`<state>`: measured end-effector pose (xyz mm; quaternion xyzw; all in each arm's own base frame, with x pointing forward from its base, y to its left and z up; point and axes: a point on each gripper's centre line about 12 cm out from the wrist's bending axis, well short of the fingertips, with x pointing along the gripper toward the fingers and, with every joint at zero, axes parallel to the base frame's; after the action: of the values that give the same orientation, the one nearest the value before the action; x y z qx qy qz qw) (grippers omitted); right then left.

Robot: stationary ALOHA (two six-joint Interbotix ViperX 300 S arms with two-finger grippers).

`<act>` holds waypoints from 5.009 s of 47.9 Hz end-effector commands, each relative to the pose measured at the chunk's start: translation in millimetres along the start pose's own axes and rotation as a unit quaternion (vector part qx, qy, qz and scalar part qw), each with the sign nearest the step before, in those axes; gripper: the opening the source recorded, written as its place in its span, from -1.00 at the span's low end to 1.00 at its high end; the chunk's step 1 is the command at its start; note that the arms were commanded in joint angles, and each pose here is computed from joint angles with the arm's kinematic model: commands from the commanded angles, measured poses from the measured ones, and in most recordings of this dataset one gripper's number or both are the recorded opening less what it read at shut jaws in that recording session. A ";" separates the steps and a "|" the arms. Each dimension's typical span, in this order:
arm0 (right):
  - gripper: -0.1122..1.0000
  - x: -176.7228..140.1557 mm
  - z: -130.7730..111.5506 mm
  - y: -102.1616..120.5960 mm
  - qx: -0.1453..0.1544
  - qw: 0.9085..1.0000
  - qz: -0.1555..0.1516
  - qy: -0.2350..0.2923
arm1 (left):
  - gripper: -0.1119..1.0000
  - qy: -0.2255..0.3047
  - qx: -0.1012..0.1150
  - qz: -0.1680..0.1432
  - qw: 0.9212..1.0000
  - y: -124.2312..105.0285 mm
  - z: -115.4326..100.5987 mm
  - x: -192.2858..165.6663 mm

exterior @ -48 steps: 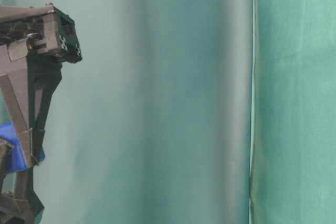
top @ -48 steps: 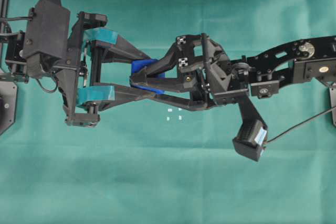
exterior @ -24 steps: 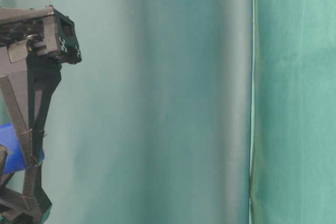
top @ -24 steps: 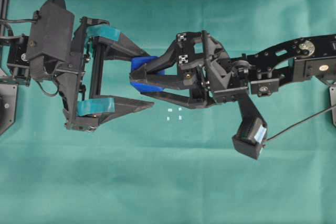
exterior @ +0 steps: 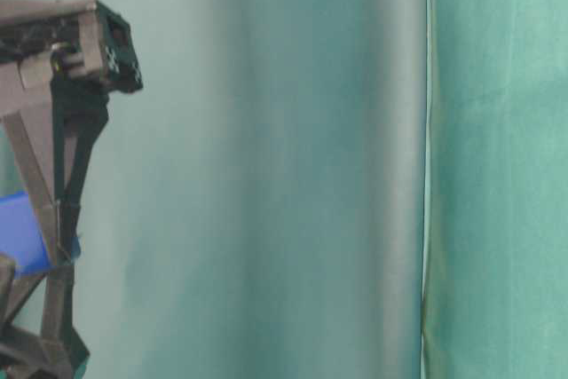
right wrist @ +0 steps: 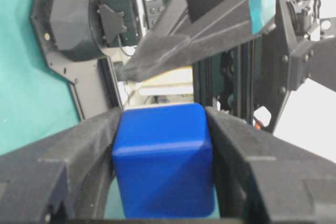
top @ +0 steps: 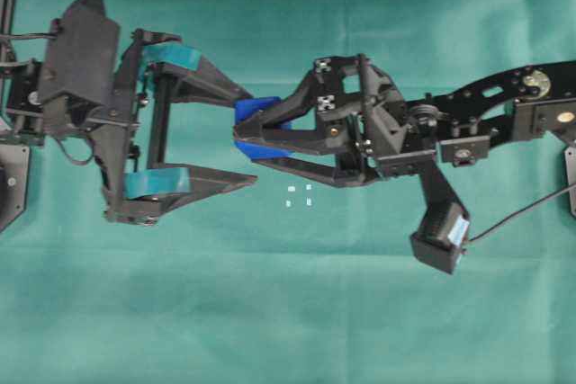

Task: Handover the blue block to the right arm after grasping it with the left arm, then place it in the designated position.
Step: 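Open the left gripper and pull the right gripper away with the cube, then carry the blue cube with the right gripper toward the table center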

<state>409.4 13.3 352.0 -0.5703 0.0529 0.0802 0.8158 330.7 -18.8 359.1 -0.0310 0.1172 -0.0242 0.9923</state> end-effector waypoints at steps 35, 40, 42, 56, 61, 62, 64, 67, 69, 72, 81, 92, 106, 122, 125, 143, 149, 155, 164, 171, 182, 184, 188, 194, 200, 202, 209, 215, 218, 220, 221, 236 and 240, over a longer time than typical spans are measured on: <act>0.14 -35.5 7.1 -7.9 0.200 0.979 -0.021 -0.015 | 1.00 -0.022 0.004 0.003 1.000 2.5 5.9 -25.0; 0.14 -36.0 6.4 -8.2 0.305 0.952 -0.022 -0.015 | 1.00 -0.016 0.004 0.004 1.000 2.6 4.3 -24.5; 0.14 -36.5 6.4 -8.8 0.344 0.939 -0.023 -0.016 | 1.00 -0.015 0.004 0.004 1.000 2.6 4.3 -24.9; 0.14 -36.4 0.0 -4.6 0.515 0.857 -0.024 0.017 | 1.00 -0.013 0.007 0.004 1.000 2.7 3.7 -24.5; 0.14 -36.5 -0.5 -2.4 0.540 0.841 -0.025 0.029 | 1.00 -0.011 0.007 0.004 1.000 2.7 3.7 -24.5; 0.14 -36.5 -0.7 -1.4 0.543 0.839 -0.024 0.031 | 1.00 -0.010 0.007 0.004 1.000 2.7 3.0 -24.5; 0.14 -36.5 -0.6 -1.5 0.546 0.837 -0.025 0.033 | 1.00 -0.011 0.007 0.004 1.000 2.7 3.7 -24.5; 0.14 -37.4 -0.7 -2.3 0.548 0.835 -0.026 0.034 | 1.00 -0.010 0.007 0.004 1.000 2.7 3.0 -24.5; 0.14 -37.5 -1.3 -2.1 0.549 0.835 -0.027 0.036 | 1.00 -0.011 0.007 0.004 1.000 2.7 3.7 -24.5; 0.14 -37.5 -1.1 -1.7 0.549 0.834 -0.027 0.037 | 1.00 -0.009 0.007 0.004 1.000 2.7 2.8 -24.4; 0.14 -37.9 -3.6 0.6 0.556 0.829 -0.029 0.054 | 1.00 -0.009 0.006 0.004 1.000 2.7 2.8 -24.4; 0.14 -38.2 -3.1 4.8 0.558 0.827 -0.027 0.070 | 1.00 -0.010 0.007 0.004 1.000 2.7 3.5 -24.5; 0.14 -38.6 -2.2 3.9 0.558 0.827 -0.027 0.068 | 1.00 -0.010 0.006 0.004 1.000 2.7 3.5 -24.5; 0.14 -38.2 -2.4 4.4 0.557 0.827 -0.027 0.069 | 1.00 -0.010 0.006 0.004 1.000 2.7 3.5 -24.5; 0.14 -38.2 -2.4 4.4 0.557 0.827 -0.027 0.069 | 1.00 -0.010 0.006 0.004 1.000 2.7 3.5 -24.5; 0.14 -38.2 -2.4 4.4 0.557 0.827 -0.026 0.069 | 1.00 -0.010 0.006 0.004 1.000 2.7 3.5 -24.5; 0.14 -38.6 -2.2 3.9 0.558 0.827 -0.027 0.068 | 1.00 -0.010 0.006 0.004 1.000 2.7 3.5 -24.5; 0.14 -38.6 -2.2 3.9 0.557 0.827 -0.027 0.068 | 1.00 -0.010 0.006 0.004 1.000 2.7 3.5 -24.5; 0.14 -38.6 -2.2 3.9 0.556 0.828 -0.027 0.068 | 1.00 -0.010 0.006 0.004 1.000 2.7 3.5 -24.5; 0.14 -38.6 -2.2 3.9 0.557 0.827 -0.027 0.068 | 1.00 -0.010 0.006 0.004 1.000 2.7 3.5 -24.5; 0.13 -38.3 -3.6 5.4 0.557 0.827 -0.027 0.074 | 1.00 -0.010 0.006 0.004 1.000 2.7 3.5 -24.5; 0.14 -38.4 -4.0 6.6 0.558 0.826 -0.026 0.075 | 1.00 -0.010 0.006 0.005 1.000 3.2 3.5 -24.5; 0.14 -36.6 -5.4 10.2 0.559 0.825 -0.023 0.079 | 1.00 -0.010 0.006 0.004 1.000 2.7 3.5 -24.5; 0.14 -32.9 -8.2 17.0 0.565 0.820 -0.019 0.089 | 1.00 -0.010 0.005 0.004 1.000 2.7 3.5 -24.5; 0.13 -31.2 -12.9 21.5 0.575 0.811 -0.020 0.109 | 1.00 -0.010 0.005 0.004 1.000 2.7 3.5 -24.5; 0.14 -31.2 -14.0 23.4 0.577 0.808 -0.020 0.116 | 1.00 -0.010 0.005 0.004 1.000 2.7 3.5 -24.5; 0.14 -31.7 -14.8 27.2 0.582 0.802 -0.019 0.133 | 1.00 -0.010 0.005 0.004 1.000 2.7 3.5 -24.5; 0.14 -32.5 -15.5 29.8 0.587 0.796 -0.019 0.145 | 1.00 -0.010 0.005 0.004 1.000 2.7 3.5 -24.5; 0.14 -33.1 -16.4 31.0 0.590 0.793 -0.019 0.152 | 1.00 -0.010 0.005 0.004 1.000 2.7 3.5 -24.5; 0.14 -33.4 -17.2 31.6 0.592 0.791 -0.020 0.157 | 1.00 -0.010 0.005 0.004 1.000 2.7 3.5 -24.5; 0.14 -33.5 -17.5 31.8 0.591 0.790 -0.020 0.159 | 1.00 -0.010 0.005 0.004 1.000 2.7 3.5 -24.5; 0.14 -33.7 -17.0 32.7 0.592 0.789 -0.019 0.161 | 1.00 -0.009 0.005 0.004 1.000 2.7 3.9 -22.9; 0.14 -33.6 -16.8 32.6 0.593 0.789 -0.018 0.160 | 1.00 -0.009 0.005 0.004 1.000 2.7 3.9 -22.9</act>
<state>370.4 5.6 314.6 0.0169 0.2182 -0.0750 0.9729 309.3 -15.6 357.1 -0.0250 0.1230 -0.0214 0.9919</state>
